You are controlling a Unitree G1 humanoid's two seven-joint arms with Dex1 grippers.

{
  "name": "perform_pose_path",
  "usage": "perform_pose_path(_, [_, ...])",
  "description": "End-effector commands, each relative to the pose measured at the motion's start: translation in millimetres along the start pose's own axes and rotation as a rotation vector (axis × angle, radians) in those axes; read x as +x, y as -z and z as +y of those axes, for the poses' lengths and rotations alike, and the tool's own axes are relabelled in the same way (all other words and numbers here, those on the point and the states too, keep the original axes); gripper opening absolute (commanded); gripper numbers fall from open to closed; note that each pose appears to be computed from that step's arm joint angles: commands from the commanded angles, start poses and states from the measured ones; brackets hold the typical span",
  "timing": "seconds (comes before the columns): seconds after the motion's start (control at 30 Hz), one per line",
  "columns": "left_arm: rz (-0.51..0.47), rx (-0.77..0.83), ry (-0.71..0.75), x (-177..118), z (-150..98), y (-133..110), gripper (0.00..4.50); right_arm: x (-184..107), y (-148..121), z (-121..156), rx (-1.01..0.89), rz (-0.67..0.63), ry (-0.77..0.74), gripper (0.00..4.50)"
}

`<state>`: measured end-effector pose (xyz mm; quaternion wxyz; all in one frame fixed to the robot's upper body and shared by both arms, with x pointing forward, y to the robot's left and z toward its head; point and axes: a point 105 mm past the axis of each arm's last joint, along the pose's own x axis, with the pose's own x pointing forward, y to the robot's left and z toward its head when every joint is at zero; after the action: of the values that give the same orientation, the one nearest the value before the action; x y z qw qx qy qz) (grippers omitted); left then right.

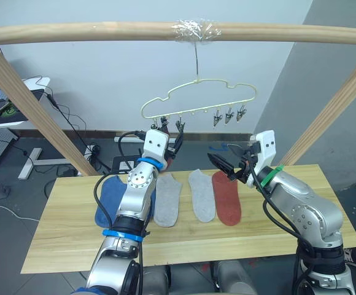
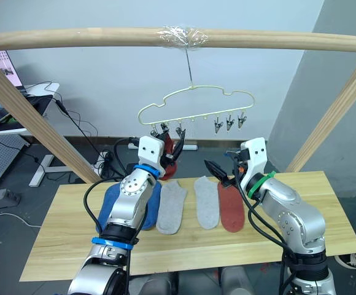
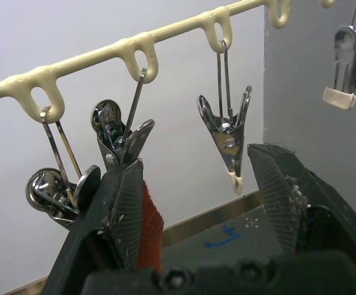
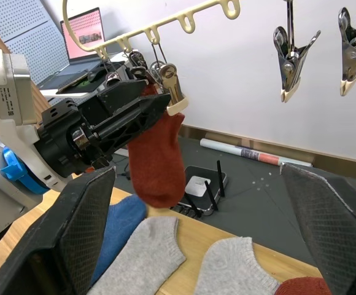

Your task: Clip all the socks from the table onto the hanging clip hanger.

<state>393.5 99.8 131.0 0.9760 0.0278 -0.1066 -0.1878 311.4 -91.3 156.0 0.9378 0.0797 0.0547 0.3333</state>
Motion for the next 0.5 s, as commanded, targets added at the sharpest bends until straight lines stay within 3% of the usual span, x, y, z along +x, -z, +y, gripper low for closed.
perform_pose_path(0.03, [-0.054, 0.005, 0.013, -2.5, -5.3, -13.4, 2.99, -1.0, -12.8, 2.3, -0.024, -0.052, -0.005, 4.5])
perform_pose_path(0.5, [-0.08, 0.028, -0.05, -3.1, -4.3, -19.5, 2.99, 0.7, -13.4, 3.2, -0.032, -0.053, -0.013, 4.5])
